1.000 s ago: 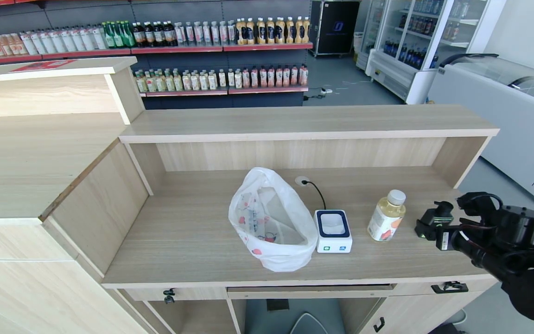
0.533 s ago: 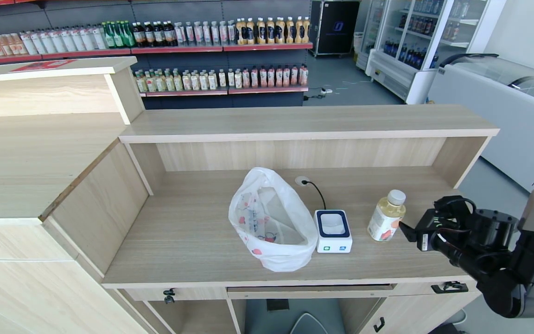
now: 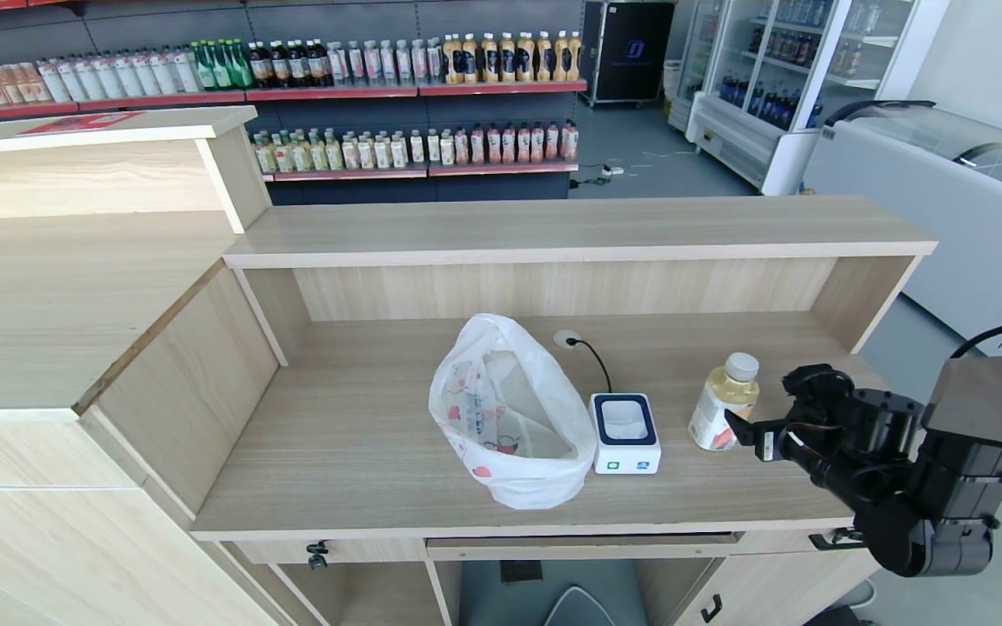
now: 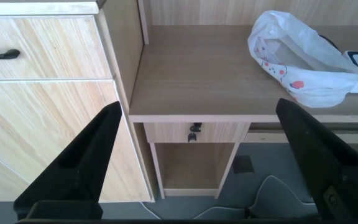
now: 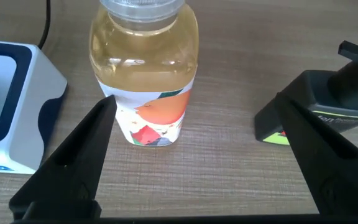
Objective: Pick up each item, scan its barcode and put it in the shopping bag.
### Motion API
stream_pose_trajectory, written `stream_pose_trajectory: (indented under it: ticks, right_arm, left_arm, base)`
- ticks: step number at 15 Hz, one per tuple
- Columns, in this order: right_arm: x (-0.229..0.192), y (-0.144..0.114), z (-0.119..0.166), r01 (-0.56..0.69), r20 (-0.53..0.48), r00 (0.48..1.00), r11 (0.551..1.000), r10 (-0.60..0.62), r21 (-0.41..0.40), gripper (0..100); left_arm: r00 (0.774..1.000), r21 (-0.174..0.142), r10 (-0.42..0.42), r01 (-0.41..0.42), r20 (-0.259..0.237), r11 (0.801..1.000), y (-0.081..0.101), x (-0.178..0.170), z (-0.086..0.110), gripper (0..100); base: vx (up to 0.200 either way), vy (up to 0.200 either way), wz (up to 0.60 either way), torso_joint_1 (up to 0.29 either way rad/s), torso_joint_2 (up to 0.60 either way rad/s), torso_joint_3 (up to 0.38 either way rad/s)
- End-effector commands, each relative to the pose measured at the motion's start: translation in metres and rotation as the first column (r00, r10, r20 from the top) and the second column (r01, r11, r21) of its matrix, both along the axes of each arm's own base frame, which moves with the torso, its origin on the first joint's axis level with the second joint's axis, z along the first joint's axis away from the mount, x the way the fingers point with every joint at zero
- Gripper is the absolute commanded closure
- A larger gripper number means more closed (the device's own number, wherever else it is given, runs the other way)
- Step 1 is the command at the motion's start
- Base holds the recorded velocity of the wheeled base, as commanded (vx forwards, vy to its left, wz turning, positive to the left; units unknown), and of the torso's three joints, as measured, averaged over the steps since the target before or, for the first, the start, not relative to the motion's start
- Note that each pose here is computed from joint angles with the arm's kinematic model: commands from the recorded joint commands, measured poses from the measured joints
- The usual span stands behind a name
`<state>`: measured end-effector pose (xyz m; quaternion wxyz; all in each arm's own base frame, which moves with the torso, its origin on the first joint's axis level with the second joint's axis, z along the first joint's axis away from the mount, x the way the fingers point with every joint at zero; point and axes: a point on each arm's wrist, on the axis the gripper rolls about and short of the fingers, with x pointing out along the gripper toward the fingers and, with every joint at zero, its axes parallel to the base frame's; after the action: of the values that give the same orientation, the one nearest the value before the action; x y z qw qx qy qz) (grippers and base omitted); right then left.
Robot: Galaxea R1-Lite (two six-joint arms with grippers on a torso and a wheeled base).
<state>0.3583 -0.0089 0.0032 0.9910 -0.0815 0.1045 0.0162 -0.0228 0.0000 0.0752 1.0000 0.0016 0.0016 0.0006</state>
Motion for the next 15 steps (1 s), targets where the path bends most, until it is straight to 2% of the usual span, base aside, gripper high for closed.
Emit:
stream_pose_trajectory:
  ticks: [1, 9, 11, 13, 15]
  right_arm:
    - [0.009, 0.004, -0.009, -0.013, 0.001, 1.0, 1.0, 0.013, 0.0, 0]
    - [0.014, 0.012, -0.013, -0.038, 0.015, 0.999, 0.999, 0.038, 0.008, 0]
    - [0.014, 0.019, -0.014, -0.045, 0.028, 0.999, 0.998, 0.044, 0.035, 0]
    - [0.014, 0.027, -0.022, -0.008, 0.006, 1.0, 0.998, 0.008, 0.068, 0]
    - [0.015, 0.03, -0.027, 0.022, -0.002, 1.0, 0.998, -0.021, 0.066, 0]
  left_arm:
    - [1.0, 0.0, 0.0, 0.0, -0.001, 1.0, 0.0, 0.0, 0.0, 0]
    - [1.0, 0.0, 0.0, 0.0, -0.001, 1.0, 0.0, 0.0, 0.0, 0]
    - [1.0, 0.0, 0.0, 0.0, -0.001, 1.0, 0.0, 0.0, 0.0, 0]
    - [1.0, 0.0, 0.0, 0.0, -0.001, 1.0, 0.0, 0.0, 0.0, 0]
    - [1.0, 0.0, 0.0, 0.0, -0.001, 1.0, 0.0, 0.0, 0.0, 0]
  base:
    - [0.0, 0.0, 0.0, 0.0, 0.0, 0.0]
    - [0.0, 0.0, 0.0, 0.0, 0.0, 0.0]
    - [0.0, 0.0, 0.0, 0.0, 0.0, 0.0]
    - [0.0, 0.0, 0.0, 0.0, 0.0, 0.0]
    - [0.0, 0.0, 0.0, 0.0, 0.0, 0.0]
